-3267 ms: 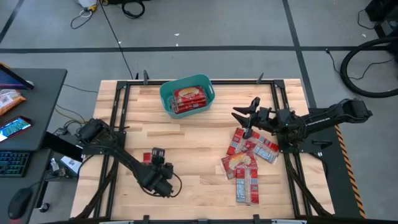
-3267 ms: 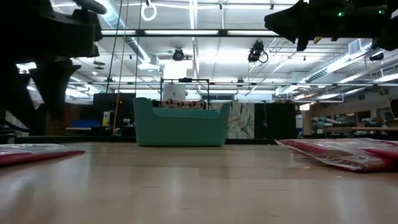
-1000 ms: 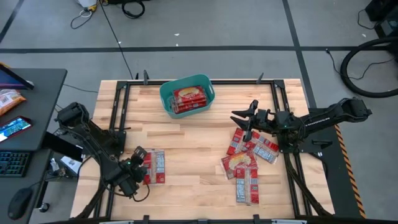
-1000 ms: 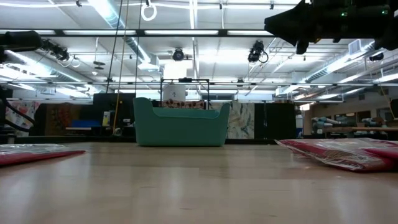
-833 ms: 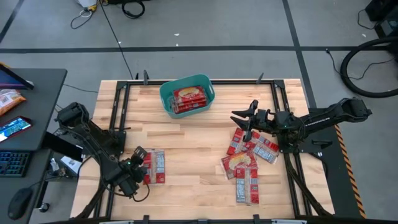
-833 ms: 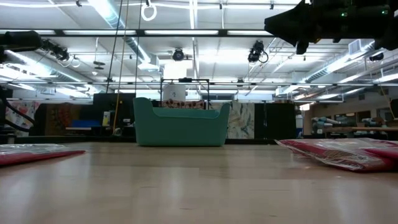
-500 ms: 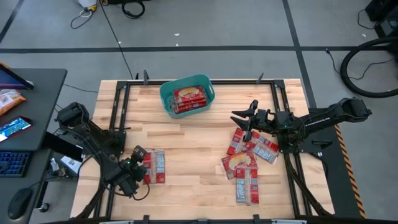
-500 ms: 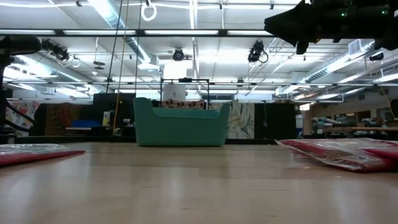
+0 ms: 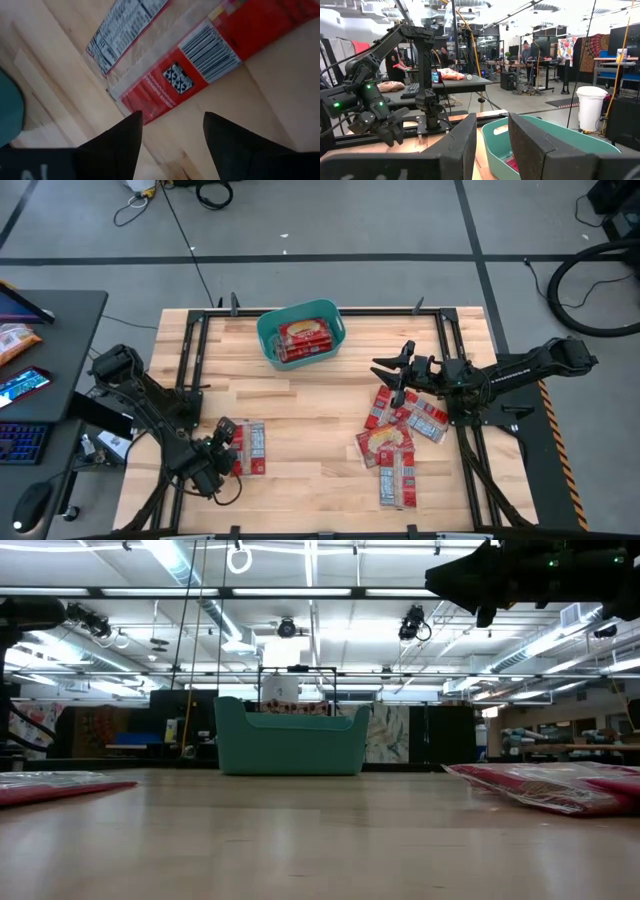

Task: Sort popcorn bags into baskets
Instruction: Put the red popcorn bag into the green bin

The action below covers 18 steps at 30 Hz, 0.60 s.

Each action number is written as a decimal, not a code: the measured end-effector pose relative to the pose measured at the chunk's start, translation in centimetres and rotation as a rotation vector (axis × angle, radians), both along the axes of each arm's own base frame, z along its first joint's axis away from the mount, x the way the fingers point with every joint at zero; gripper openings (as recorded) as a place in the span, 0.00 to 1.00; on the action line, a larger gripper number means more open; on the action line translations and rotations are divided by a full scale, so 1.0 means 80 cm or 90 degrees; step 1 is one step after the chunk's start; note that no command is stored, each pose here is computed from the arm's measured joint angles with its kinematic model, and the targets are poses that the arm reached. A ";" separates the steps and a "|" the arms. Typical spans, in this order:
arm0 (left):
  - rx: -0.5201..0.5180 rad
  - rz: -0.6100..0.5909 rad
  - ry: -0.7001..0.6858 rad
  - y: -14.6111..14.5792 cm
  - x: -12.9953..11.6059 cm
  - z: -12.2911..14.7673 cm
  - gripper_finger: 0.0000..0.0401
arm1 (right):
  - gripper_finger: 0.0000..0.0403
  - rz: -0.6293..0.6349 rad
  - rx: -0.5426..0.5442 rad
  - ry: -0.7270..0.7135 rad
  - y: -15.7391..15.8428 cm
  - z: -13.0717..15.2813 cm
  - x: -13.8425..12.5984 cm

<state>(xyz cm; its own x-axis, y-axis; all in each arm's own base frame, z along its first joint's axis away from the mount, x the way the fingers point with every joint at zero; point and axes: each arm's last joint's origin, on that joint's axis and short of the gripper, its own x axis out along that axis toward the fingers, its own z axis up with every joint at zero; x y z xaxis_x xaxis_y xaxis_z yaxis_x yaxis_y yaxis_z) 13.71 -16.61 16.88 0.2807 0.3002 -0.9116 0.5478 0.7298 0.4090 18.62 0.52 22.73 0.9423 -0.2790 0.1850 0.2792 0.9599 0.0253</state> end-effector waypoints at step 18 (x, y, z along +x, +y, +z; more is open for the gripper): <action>0.115 -0.137 0.082 -0.010 0.009 -0.057 0.51 | 0.29 0.000 0.000 0.000 0.000 0.000 0.000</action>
